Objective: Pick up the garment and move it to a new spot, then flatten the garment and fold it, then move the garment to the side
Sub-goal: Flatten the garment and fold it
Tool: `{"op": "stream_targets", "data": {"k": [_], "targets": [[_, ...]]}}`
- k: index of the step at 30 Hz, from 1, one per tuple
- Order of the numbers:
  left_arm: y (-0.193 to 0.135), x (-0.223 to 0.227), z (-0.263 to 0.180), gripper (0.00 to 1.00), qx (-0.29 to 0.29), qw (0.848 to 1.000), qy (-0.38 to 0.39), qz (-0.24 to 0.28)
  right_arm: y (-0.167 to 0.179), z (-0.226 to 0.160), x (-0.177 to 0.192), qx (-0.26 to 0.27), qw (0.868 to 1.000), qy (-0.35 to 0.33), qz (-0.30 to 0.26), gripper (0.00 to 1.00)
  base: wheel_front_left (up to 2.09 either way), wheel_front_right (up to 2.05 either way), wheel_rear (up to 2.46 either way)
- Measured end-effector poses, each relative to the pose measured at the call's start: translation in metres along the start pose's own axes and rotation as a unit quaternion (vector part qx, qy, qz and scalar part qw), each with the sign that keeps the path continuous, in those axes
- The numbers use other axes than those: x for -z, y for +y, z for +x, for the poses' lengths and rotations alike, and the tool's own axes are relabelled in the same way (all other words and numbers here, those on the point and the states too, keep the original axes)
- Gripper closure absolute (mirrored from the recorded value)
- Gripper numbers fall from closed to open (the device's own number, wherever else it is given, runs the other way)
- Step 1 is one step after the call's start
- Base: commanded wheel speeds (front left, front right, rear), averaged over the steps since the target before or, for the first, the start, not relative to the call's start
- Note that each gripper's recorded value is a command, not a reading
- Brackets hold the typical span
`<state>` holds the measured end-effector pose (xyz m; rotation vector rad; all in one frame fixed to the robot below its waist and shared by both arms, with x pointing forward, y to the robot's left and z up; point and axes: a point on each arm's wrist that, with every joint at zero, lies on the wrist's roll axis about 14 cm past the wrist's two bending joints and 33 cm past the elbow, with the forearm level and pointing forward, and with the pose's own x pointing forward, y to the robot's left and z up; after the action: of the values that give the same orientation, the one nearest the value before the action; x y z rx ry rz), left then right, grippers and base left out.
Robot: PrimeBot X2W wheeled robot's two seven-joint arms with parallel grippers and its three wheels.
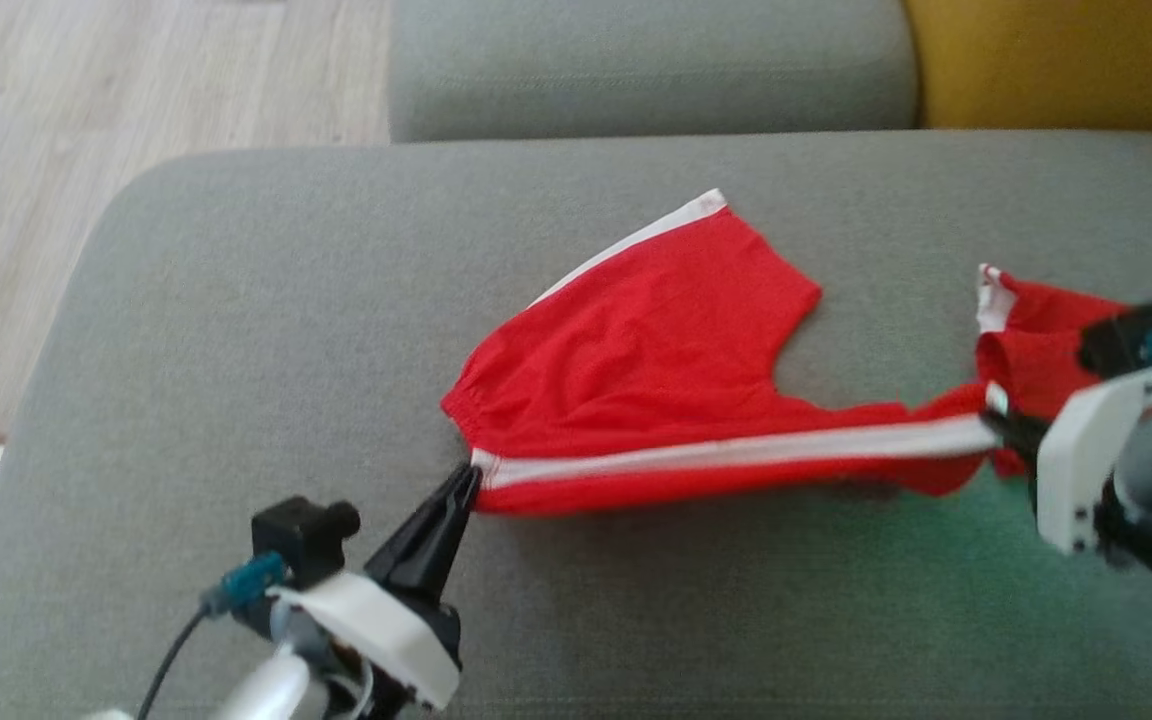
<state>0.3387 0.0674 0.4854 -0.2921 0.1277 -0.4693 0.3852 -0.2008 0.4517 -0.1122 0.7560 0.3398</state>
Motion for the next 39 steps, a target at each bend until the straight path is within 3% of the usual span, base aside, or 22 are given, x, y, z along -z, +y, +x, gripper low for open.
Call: {"op": "stream_targets", "data": {"k": [12, 23, 31, 39], "targets": [[0.026, -0.019, 0.025, 1.00, -0.034, 0.999, -0.023, -0.012, 0.002, 0.049, -0.076, 0.003, 0.999, -0.027, -0.039, 1.00, 0.00, 0.00, 0.00], [0.053, -0.014, 0.045, 1.00, -0.065, 0.997, -0.022, -0.030, 0.013, 0.107, -0.105, -0.008, 0.999, -0.014, -0.048, 1.00, 0.00, 0.00, 0.00], [0.077, -0.016, 0.071, 1.00, -0.081, 0.996, -0.021, -0.029, 0.024, 0.148, -0.153, -0.012, 0.995, -0.050, -0.084, 1.00, 0.00, 0.00, 0.00], [0.092, -0.002, 0.090, 1.00, -0.088, 0.996, 0.006, -0.025, 0.031, 0.187, -0.153, -0.012, 0.992, -0.034, -0.121, 1.00, 0.00, 0.00, 0.00]]}}
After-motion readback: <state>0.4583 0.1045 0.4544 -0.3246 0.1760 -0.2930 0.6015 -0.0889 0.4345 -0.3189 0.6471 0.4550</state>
